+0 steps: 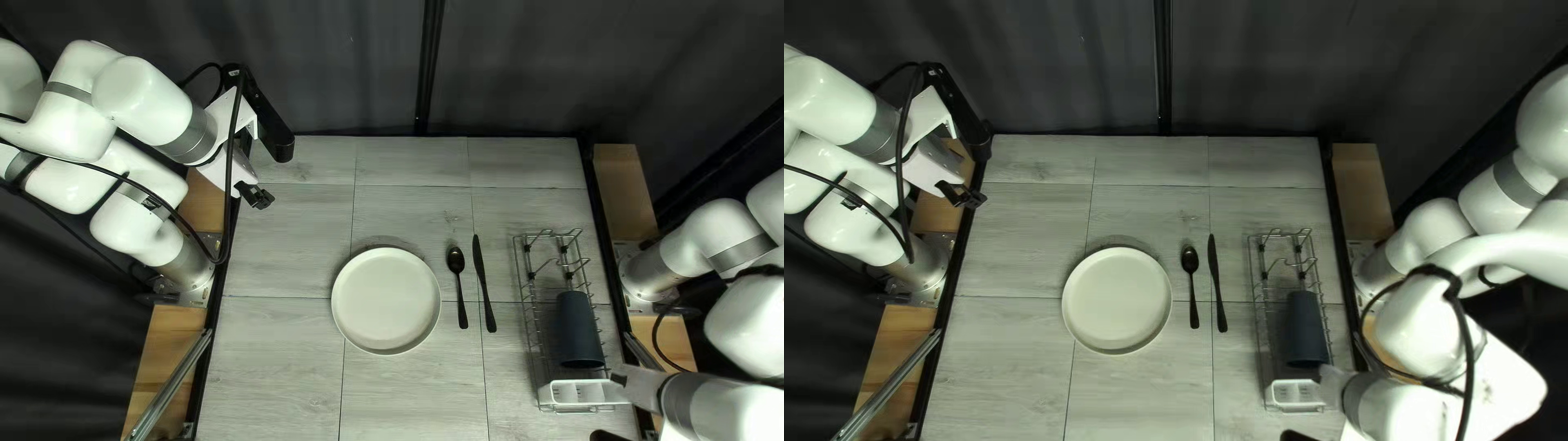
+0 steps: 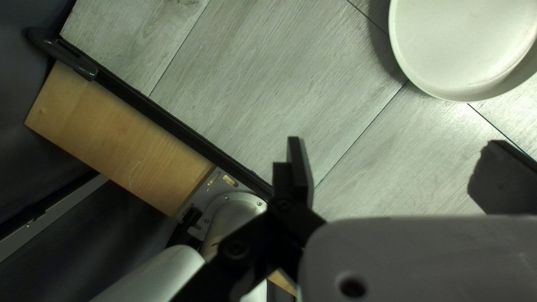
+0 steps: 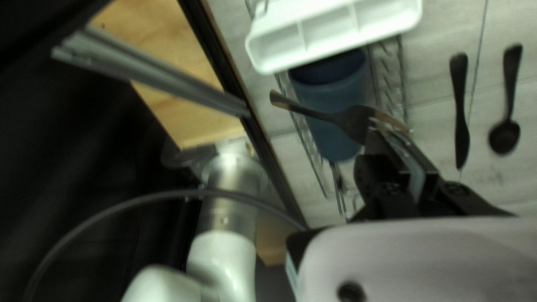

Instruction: Pick up and place plate onto table. Place down one fork to the left of the plate. Place spoon and knife to the right of the plate. Place cup above the knife and spoon

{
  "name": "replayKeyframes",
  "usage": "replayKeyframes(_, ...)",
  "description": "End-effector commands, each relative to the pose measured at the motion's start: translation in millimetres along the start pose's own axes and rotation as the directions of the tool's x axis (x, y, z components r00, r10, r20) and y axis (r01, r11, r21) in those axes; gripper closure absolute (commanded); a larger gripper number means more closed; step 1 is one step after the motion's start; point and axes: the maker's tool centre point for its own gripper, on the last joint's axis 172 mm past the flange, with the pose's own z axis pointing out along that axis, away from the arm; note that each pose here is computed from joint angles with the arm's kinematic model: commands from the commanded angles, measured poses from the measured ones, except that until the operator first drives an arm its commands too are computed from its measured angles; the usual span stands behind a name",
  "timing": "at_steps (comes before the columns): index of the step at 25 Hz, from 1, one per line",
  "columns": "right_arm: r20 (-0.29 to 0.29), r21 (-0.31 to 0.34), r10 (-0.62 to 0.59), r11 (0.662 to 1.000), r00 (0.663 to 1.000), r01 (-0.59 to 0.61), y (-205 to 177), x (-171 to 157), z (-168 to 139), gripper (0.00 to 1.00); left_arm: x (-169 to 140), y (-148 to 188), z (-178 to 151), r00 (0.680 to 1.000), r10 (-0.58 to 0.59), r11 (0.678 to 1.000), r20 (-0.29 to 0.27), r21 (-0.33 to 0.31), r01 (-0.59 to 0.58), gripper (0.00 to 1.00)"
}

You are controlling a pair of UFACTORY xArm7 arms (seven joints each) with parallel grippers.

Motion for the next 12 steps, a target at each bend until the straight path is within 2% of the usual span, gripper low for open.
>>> replayKeyframes(1,-0.052,0.013,0.121,0.993,0.991,-0.120,40.0,-20.2,-31.7,1.00,0.0,0.0,0.0,1.000,0.000,1.000,0.000,0.000,0.000,0.00)
replayKeyframes(4,-0.081,0.022,0.210,0.978,0.974,-0.209,96.0,-18.5,-37.2,1.00,0.0,0.0,0.0,1.000,0.000,1.000,0.000,0.000,0.000,0.00)
replayKeyframes(5,-0.085,0.024,0.229,0.973,0.970,-0.228,104.3,-19.0,-37.3,1.00,0.0,0.0,0.0,1.000,0.000,1.000,0.000,0.000,0.000,0.00)
replayKeyframes(6,-0.108,0.028,0.267,0.964,0.958,-0.265,130.1,-24.9,-35.4,1.00,0.0,0.0,0.0,1.000,0.000,1.000,0.000,0.000,0.000,0.00)
replayKeyframes(8,-0.144,0.034,0.326,0.945,0.934,-0.325,157.2,-36.0,-31.6,1.00,0.0,0.0,0.0,1.000,0.000,1.000,0.000,0.000,0.000,0.00)
replayKeyframes(10,-0.203,0.056,0.392,0.919,0.897,-0.389,183.8,-49.3,-25.1,1.00,0.0,0.0,0.0,1.000,0.000,1.000,0.000,0.000,0.000,0.00)
replayKeyframes(12,-0.292,0.111,0.464,0.885,0.836,-0.452,211.2,-58.8,-10.8,1.00,0.0,0.0,0.0,1.000,0.000,1.000,0.000,0.000,0.000,0.00)
